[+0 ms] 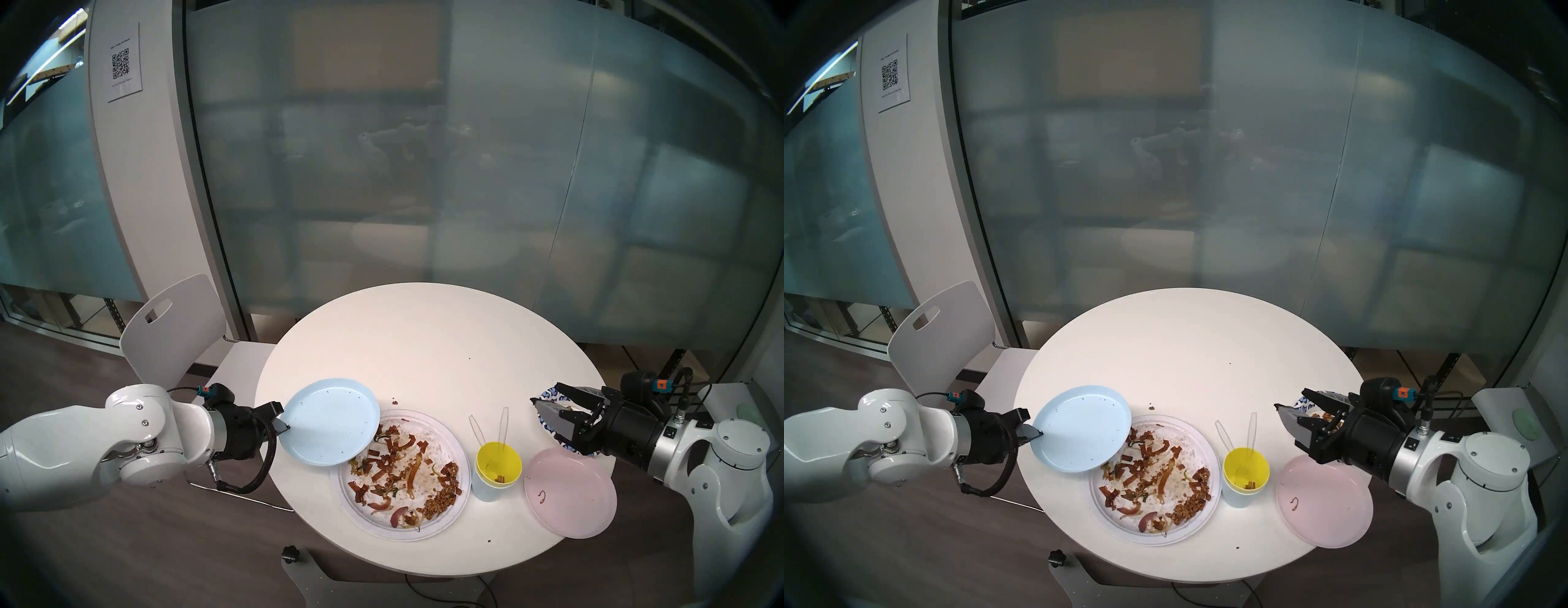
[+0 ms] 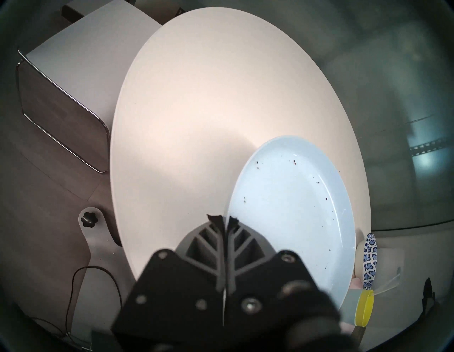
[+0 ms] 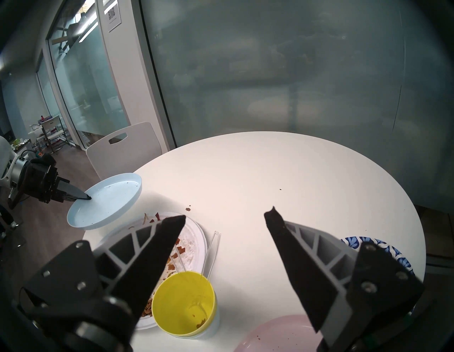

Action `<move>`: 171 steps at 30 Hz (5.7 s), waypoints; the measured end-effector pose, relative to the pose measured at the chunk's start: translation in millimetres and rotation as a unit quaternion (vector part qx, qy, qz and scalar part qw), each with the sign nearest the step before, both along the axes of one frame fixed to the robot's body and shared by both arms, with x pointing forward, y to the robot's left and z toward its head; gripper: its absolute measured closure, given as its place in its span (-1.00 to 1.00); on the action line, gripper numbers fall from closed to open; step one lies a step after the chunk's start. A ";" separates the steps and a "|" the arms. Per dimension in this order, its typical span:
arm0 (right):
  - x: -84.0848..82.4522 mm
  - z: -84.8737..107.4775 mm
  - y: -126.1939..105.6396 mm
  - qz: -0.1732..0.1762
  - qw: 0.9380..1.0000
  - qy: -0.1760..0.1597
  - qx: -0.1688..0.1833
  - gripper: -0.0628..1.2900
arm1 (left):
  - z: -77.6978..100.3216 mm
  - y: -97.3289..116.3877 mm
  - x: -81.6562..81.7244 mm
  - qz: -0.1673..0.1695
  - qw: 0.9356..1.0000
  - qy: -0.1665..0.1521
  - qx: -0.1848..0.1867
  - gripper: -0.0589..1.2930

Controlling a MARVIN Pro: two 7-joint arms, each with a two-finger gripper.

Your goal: Stack the plates into one stack

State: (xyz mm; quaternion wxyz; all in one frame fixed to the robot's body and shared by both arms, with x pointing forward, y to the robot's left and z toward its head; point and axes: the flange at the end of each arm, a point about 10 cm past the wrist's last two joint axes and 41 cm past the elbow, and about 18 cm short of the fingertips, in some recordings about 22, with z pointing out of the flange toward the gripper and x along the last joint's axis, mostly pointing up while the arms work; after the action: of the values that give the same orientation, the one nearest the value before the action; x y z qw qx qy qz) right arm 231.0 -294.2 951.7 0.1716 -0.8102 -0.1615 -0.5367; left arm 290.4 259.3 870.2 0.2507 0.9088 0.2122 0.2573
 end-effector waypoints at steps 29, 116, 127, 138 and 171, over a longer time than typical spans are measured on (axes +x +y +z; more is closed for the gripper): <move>-27.9 -11.8 -22.7 -0.035 0.999 0.014 0.011 -0.51 | -27.2 -94.0 -24.4 -0.088 0.996 0.006 0.025 0.92; -29.5 -75.2 -126.0 -0.177 0.971 0.087 0.133 -0.05 | 36.6 -63.8 18.7 -0.019 0.996 -0.081 -0.025 -0.87; -9.2 -89.2 -136.9 -0.176 0.962 0.106 0.182 -0.05 | 34.4 -58.0 18.8 -0.010 0.996 -0.079 -0.031 -0.87; -20.9 -87.0 -137.8 -0.188 0.959 0.100 0.186 -0.05 | 28.9 -49.0 24.0 -0.011 0.997 -0.072 -0.035 -0.87; -50.9 -115.0 -137.2 -0.216 0.952 0.095 0.192 -0.70 | 40.5 -57.2 41.3 -0.054 0.994 -0.081 -0.040 -0.87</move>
State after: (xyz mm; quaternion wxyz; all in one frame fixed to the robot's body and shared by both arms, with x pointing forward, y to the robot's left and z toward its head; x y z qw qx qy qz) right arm 180.1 -431.4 836.7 0.2185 -0.8246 0.1409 -0.5024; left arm 331.7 202.1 910.7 0.3171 0.8843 0.1518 0.3072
